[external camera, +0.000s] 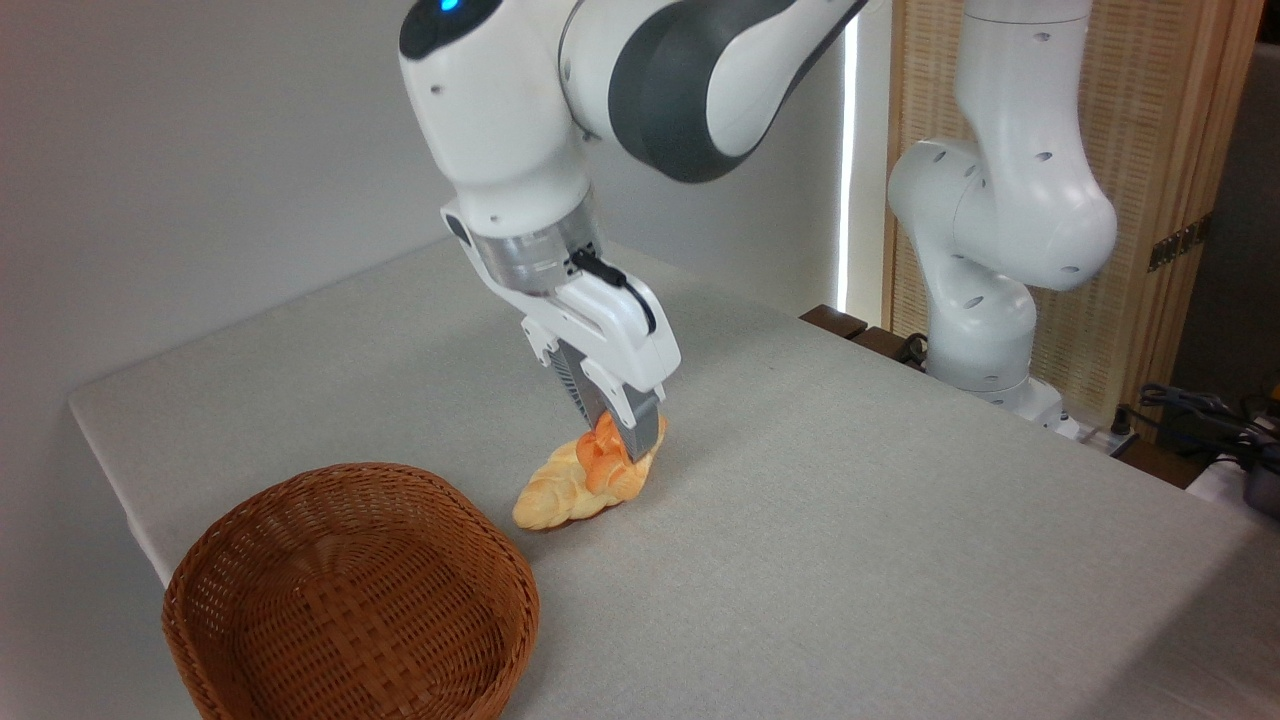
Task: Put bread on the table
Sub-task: 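Open the gripper to release the bun and raise it away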
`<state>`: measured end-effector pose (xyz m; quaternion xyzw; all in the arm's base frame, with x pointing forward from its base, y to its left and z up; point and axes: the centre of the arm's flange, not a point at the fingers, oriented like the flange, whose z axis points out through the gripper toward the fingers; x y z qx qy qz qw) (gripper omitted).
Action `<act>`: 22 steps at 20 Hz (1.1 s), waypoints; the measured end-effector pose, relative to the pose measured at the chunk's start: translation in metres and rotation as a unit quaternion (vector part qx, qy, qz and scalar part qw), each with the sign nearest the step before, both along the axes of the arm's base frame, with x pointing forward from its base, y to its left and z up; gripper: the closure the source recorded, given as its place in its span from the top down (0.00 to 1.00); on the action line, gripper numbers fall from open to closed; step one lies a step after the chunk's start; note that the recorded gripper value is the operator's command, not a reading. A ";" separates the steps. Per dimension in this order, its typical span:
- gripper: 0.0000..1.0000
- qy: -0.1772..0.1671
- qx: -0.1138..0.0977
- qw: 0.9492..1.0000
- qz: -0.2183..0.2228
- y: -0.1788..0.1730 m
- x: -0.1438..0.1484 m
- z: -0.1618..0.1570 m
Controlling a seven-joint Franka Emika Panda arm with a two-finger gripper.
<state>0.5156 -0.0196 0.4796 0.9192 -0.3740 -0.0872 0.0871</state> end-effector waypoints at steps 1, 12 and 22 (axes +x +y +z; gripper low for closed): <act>1.00 0.004 0.001 1.000 0.000 0.000 0.001 -0.004; 1.00 -0.011 0.001 1.000 0.000 0.000 0.009 0.008; 1.00 -0.086 0.002 0.996 -0.003 -0.002 0.022 0.079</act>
